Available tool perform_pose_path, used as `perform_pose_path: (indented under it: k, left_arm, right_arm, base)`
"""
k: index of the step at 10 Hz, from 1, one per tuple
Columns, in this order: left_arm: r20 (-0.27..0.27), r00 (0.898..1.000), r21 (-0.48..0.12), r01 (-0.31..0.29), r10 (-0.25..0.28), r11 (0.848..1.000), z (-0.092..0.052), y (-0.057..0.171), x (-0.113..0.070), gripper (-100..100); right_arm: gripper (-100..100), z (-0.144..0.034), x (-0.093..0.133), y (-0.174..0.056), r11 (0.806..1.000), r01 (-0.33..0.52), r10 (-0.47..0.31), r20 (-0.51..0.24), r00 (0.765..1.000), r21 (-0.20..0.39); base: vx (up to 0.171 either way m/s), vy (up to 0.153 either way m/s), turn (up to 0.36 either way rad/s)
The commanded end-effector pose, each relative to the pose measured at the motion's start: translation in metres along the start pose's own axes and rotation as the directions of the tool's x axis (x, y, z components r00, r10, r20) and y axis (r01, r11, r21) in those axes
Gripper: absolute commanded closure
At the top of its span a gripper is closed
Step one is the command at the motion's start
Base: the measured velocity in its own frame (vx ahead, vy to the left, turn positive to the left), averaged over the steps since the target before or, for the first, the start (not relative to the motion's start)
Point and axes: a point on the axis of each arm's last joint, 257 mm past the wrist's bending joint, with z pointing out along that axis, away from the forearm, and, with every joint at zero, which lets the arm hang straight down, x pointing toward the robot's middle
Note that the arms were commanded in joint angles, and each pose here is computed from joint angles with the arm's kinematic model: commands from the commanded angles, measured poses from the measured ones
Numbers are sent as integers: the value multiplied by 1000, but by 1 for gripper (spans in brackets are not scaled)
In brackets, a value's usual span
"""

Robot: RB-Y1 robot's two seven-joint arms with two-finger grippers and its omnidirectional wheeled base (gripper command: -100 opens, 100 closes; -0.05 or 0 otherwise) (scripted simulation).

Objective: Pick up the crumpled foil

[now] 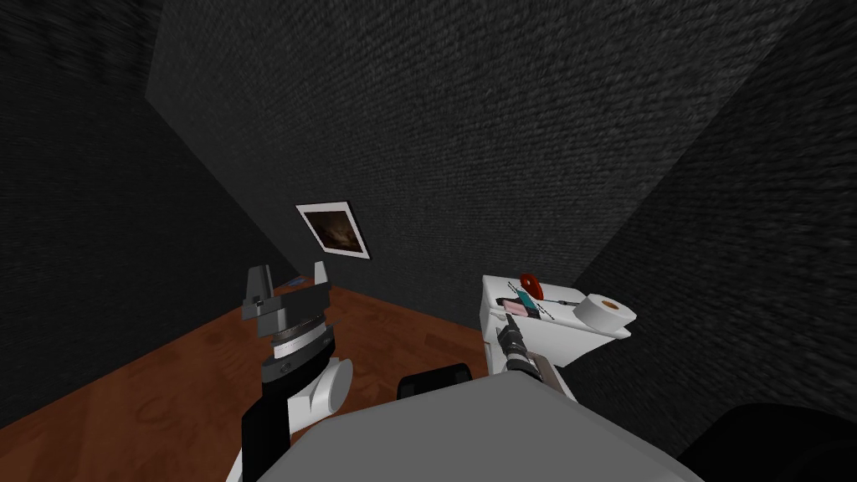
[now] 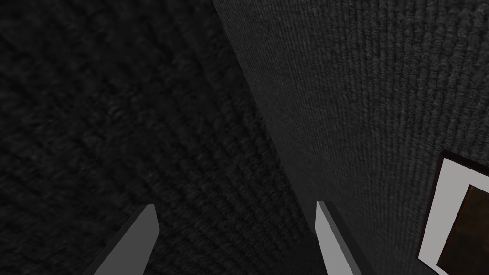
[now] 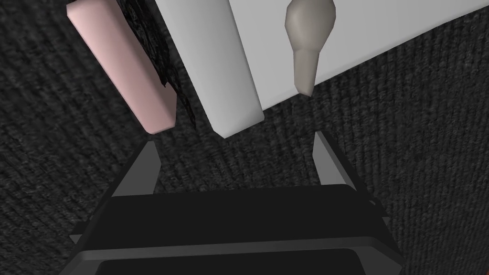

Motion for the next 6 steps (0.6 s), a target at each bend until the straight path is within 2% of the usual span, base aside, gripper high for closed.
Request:
perform_pose_path:
  k: [1,3,6]
  left_arm:
    - [0,1000,0,0,0,1000,0,0,0,0]
    - [0,1000,0,0,0,1000,0,0,0,0]
    - [0,1000,0,0,0,1000,0,0,0,0]
  right_arm:
    - [-100,2,3,-6,999,42,-42,0,999,25]
    - [-100,3,6,-13,995,88,-88,-1,996,52]
    - [-100,3,6,-13,995,88,-88,-1,996,52]
  base:
    - [0,0,0]
    - [0,0,0]
    - [0,0,0]
